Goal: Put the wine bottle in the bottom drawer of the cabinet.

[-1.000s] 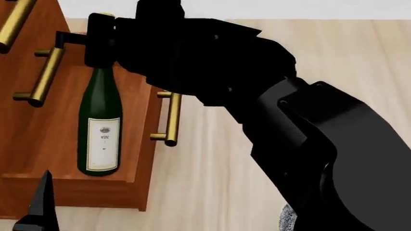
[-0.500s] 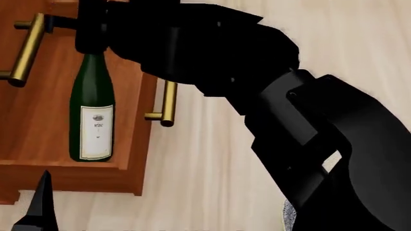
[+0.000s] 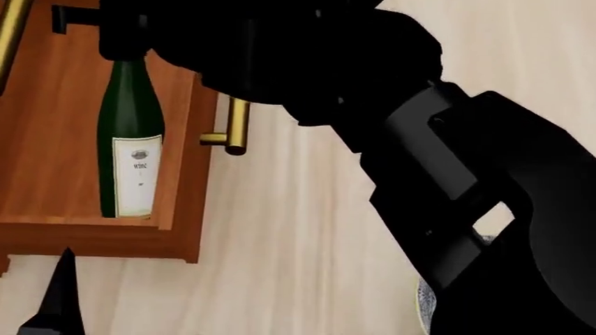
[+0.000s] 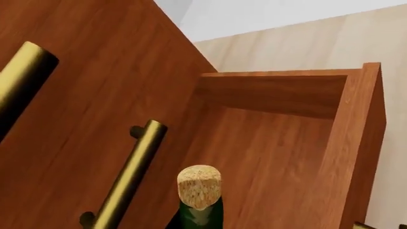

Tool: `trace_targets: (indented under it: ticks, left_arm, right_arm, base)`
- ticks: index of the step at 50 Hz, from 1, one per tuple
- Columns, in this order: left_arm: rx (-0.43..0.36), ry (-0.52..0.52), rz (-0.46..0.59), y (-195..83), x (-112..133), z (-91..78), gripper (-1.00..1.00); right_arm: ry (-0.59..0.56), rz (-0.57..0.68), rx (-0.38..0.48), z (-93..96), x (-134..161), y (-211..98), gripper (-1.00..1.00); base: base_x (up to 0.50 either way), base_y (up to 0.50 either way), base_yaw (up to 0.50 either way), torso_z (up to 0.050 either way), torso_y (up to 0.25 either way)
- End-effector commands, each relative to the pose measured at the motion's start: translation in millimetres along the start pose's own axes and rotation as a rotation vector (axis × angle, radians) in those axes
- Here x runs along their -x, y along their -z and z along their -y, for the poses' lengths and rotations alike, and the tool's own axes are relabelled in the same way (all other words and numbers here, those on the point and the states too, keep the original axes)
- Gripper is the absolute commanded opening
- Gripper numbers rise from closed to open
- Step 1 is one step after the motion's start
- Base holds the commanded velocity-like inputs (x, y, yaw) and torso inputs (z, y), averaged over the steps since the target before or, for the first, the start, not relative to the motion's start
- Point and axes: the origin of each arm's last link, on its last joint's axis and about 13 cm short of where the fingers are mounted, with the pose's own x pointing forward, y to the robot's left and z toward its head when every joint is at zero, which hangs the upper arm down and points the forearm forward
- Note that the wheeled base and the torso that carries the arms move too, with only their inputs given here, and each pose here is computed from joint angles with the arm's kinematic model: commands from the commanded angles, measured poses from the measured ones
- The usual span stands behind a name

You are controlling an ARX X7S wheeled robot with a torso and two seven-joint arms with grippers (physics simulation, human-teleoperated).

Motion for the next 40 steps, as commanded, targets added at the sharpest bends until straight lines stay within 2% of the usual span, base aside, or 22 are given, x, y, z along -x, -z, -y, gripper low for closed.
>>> trace_targets:
  ticks: [1,27,28,40]
  left_arm:
    - [0.001,-0.001,0.002,0.7,0.5,-0.6,1.0]
    - [0.006,-0.005,0.003,1.3,0.6,-1.2,1.0]
    - [0.014,-0.003,0.006,1.3,0.8,-1.3,1.0]
    - [0.014,-0.009,0.006,1.0,1.4,-1.6,1.0]
  right_arm:
    - [0.113,-0.283,0.071,15.2,-20.8,74.8,-1.0]
    - [0.163,-0.281,0.089,20.3,-21.0,76.4,-1.0]
    - [0.164,-0.281,0.091,20.6,-21.0,76.5,1.0]
    - [0.165,-0.279,0.106,18.8,-20.4,73.6,1.0]
  base:
    - [0.0,0.0,0.01,0.002,-0.139]
    - [0.0,0.01,0.01,0.002,-0.135]
    - [0.0,0.01,0.01,0.0,0.0]
    - [0.0,0.0,0.0,0.0,-0.007]
